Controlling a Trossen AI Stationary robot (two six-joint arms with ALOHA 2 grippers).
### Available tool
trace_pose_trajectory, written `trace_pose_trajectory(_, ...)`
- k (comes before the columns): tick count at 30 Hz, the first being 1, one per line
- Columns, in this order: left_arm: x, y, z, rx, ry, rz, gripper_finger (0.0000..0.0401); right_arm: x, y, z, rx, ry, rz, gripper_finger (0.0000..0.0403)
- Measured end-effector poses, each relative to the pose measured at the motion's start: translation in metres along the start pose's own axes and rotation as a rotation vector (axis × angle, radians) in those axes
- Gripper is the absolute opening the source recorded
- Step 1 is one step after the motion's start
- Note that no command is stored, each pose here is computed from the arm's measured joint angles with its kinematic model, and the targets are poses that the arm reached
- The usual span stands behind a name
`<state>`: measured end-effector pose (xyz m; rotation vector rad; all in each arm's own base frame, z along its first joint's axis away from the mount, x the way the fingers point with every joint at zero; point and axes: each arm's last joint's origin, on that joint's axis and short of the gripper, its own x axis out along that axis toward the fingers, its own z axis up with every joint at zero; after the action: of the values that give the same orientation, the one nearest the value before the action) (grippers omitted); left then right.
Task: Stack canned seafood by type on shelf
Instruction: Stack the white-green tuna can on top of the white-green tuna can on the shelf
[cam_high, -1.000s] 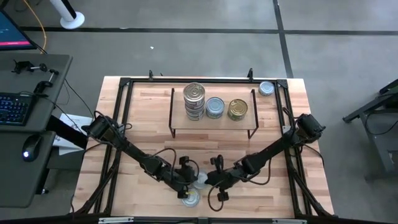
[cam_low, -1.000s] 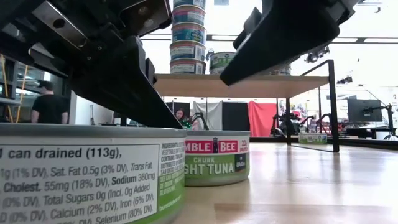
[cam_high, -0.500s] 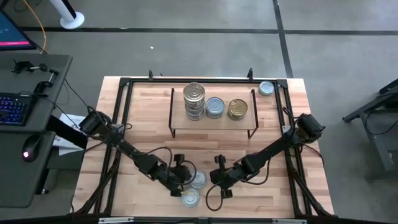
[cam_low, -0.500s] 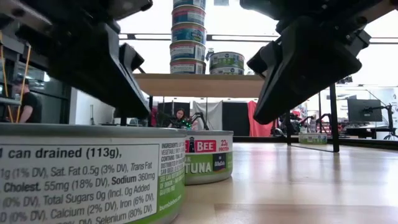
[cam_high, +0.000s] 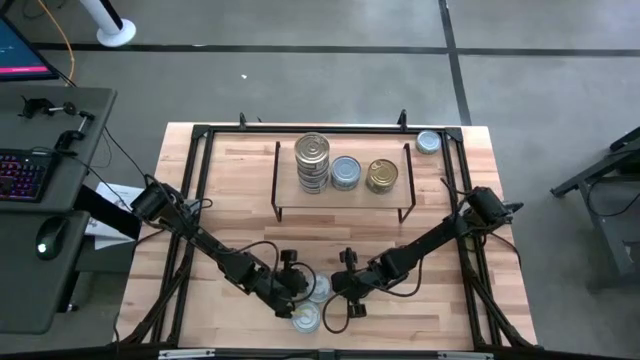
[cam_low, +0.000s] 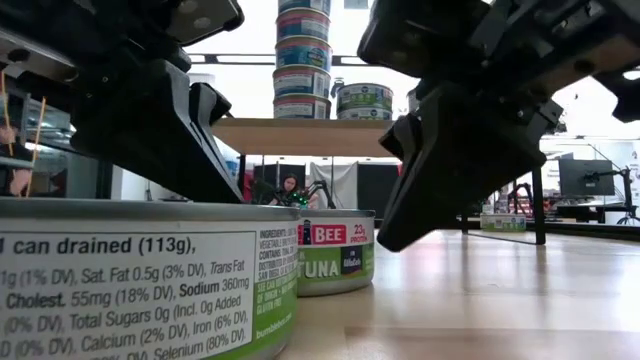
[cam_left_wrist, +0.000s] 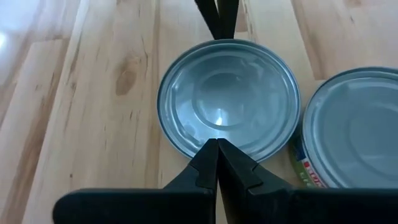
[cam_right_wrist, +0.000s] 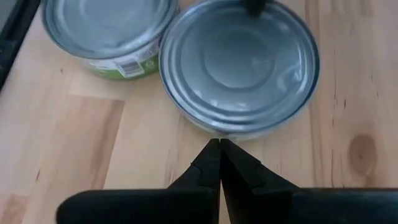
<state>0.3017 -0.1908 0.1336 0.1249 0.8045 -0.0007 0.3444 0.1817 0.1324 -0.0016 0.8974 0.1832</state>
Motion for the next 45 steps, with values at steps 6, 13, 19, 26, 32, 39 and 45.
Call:
trace_pose_trajectory(6, 0.0, 0.002, -0.002, 0.02, 0.024, 0.028, 0.0, 0.0, 0.0, 0.0, -0.005, 0.001, 0.0, 0.0)
trace_pose_trajectory(13, 0.0, 0.004, -0.005, 0.033, 0.05, 0.043, 0.0, -0.001, 0.008, 0.006, -0.02, -0.067, 0.026, 0.0)
trace_pose_trajectory(19, -0.001, 0.002, -0.005, 0.024, 0.048, 0.038, 0.0, -0.005, 0.008, 0.012, -0.04, -0.049, -0.047, 0.0)
trace_pose_trajectory(26, -0.003, -0.003, -0.007, 0.03, 0.041, 0.03, 0.0, -0.007, 0.0, 0.008, -0.08, 0.077, -0.111, 0.0)
trace_pose_trajectory(32, -0.005, -0.004, -0.004, 0.029, 0.025, 0.011, 0.0, -0.007, -0.006, 0.011, -0.096, 0.074, -0.115, 0.0)
trace_pose_trajectory(39, -0.009, -0.012, -0.004, 0.001, -0.001, -0.021, 0.0, -0.005, -0.014, 0.013, -0.123, 0.086, -0.098, 0.0)
trace_pose_trajectory(45, -0.019, -0.021, -0.002, -0.03, -0.063, -0.017, 0.0, -0.005, -0.015, 0.014, -0.119, 0.082, -0.088, 0.0)
